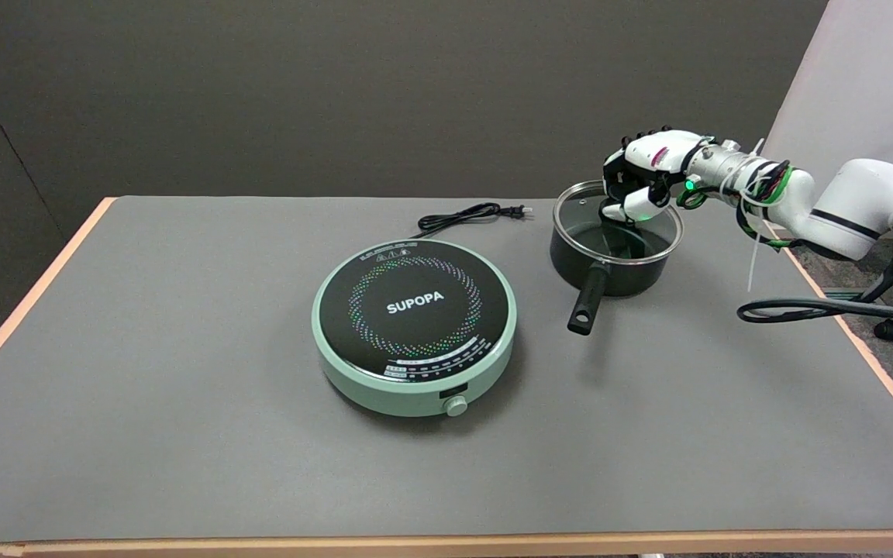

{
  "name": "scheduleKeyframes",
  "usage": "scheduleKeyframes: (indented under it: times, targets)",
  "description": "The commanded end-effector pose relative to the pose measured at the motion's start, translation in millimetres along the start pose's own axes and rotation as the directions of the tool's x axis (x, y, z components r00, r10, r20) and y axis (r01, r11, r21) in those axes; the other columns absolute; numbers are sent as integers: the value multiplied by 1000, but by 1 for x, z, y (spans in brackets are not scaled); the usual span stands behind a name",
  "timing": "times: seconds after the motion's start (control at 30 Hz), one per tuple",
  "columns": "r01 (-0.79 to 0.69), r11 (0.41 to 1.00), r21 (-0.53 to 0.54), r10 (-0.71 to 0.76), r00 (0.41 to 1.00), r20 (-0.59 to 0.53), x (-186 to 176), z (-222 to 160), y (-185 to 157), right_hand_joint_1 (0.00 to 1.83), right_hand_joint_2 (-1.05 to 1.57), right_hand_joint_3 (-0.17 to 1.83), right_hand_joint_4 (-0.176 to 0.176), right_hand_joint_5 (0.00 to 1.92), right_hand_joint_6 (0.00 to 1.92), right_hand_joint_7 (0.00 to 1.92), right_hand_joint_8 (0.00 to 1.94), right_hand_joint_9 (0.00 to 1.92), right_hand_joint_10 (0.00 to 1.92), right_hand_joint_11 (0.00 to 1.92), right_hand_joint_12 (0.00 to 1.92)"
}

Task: Pick up the pot lid.

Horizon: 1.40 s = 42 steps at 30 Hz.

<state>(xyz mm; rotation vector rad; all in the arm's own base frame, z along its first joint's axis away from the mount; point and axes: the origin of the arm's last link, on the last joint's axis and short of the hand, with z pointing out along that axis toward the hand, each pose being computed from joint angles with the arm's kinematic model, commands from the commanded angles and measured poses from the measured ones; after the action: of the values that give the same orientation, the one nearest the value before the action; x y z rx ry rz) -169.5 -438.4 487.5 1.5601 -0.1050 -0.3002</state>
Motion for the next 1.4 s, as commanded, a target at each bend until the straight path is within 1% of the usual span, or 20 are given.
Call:
scheduleKeyframes:
  times: [0.03,0.13,0.27,0.5,0.57,0.77,0.9,1.0,1.13,1.4]
  targets:
    - [2,1000,11,-2,1000,-5,-1,-1,-1,1194,1058,274,-39,742,1300,949,1201,846,1225,545,1024]
    - [2,1000,12,-2,1000,-5,-1,-1,-1,1201,1050,272,-49,752,1283,969,1170,858,1227,539,1074]
    - [0,1000,10,0,1000,-11,1,-1,0,1210,1057,251,-77,744,1278,986,1149,876,1222,551,1131]
    - [-6,1000,2,6,999,-36,12,-2,4,1217,1055,247,-94,735,1301,1007,1105,908,1177,604,1210]
    - [-9,1000,3,9,999,-46,16,-2,6,1219,1055,247,-103,729,1310,1013,1093,914,1165,621,1214]
    - [6,1000,-3,-6,998,-70,28,-4,10,1222,1051,253,-108,724,1325,1021,1075,925,1148,648,1210]
    - [2,1000,-9,-3,997,-79,35,-6,12,1221,1044,265,-102,727,1332,1024,1063,930,1139,671,1196]
    - [1,1000,-15,-2,997,-82,37,-7,15,1223,1039,272,-105,728,1331,1028,1059,931,1140,674,1202]
    - [2,1000,-23,-4,997,-81,37,-9,18,1220,1036,278,-97,729,1340,1026,1053,931,1138,688,1188]
    - [9,999,-37,-12,997,-82,41,-12,25,1219,1034,285,-94,728,1350,1026,1047,943,1113,712,1153]
